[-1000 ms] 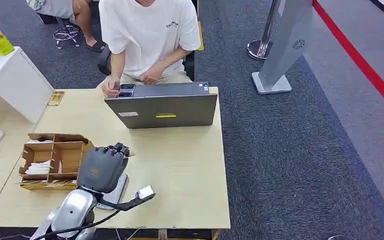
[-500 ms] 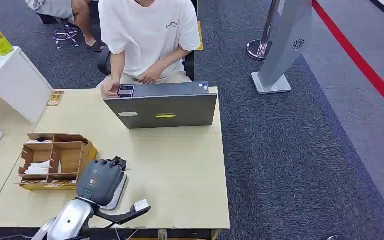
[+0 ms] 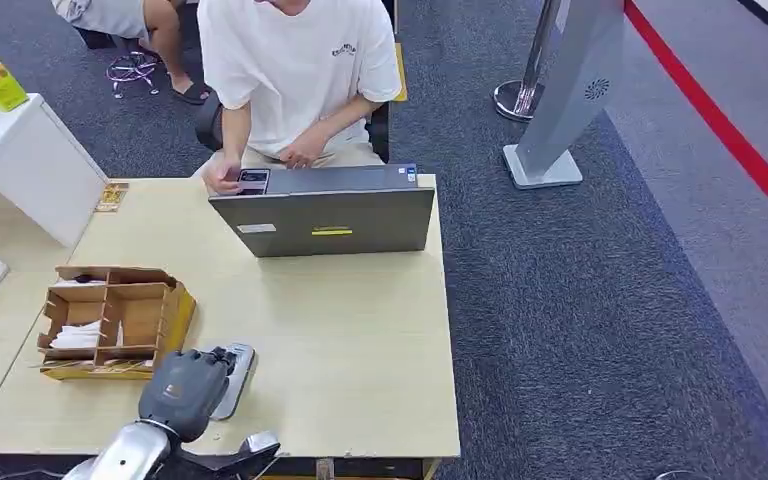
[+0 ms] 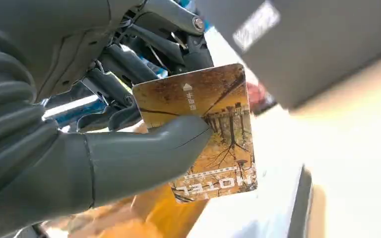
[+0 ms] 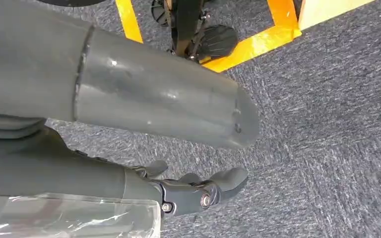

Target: Pass the card to the sensor for recognition and then transmit it.

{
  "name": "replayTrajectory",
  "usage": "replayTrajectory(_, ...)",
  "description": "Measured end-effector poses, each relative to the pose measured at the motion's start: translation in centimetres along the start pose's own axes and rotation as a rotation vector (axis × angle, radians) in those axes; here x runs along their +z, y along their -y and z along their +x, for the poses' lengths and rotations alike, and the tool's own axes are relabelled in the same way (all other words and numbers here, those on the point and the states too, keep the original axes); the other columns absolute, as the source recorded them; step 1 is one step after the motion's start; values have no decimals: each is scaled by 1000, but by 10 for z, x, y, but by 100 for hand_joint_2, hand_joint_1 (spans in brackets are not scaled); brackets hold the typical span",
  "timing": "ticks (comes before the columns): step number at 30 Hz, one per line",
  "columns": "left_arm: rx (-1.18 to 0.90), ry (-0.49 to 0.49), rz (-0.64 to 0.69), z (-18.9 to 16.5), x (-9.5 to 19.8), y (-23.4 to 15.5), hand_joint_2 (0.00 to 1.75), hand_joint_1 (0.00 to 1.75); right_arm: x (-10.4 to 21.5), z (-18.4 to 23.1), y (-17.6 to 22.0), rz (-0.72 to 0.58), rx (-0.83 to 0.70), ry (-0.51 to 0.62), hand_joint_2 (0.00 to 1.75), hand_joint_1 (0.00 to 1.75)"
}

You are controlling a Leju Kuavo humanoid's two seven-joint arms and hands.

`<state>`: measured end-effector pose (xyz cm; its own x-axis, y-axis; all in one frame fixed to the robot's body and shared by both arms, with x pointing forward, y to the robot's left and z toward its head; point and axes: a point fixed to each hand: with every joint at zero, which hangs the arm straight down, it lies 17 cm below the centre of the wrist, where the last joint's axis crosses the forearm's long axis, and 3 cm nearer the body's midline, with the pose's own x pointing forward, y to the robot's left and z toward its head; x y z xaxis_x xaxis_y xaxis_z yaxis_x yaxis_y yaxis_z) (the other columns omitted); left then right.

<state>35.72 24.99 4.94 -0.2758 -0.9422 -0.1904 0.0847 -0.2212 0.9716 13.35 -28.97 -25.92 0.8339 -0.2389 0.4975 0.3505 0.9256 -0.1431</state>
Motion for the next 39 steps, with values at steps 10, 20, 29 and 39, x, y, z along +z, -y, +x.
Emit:
replayTrajectory(10,1,-75,-62,-33,4,19,175,175,0,-1,0,6,17,-7,0,0)
replayTrajectory(20,6,-120,-82,-50,-5,27,175,175,-1,0,-1,22,29,-8,0,0)
replayTrajectory(29,5,-61,549,-24,-32,-115,175,175,-1,5,-5,45,84,14,0,0)
replayTrajectory(39,-182,-229,852,-143,-83,-236,175,175,-6,30,-27,109,219,41,0,0)
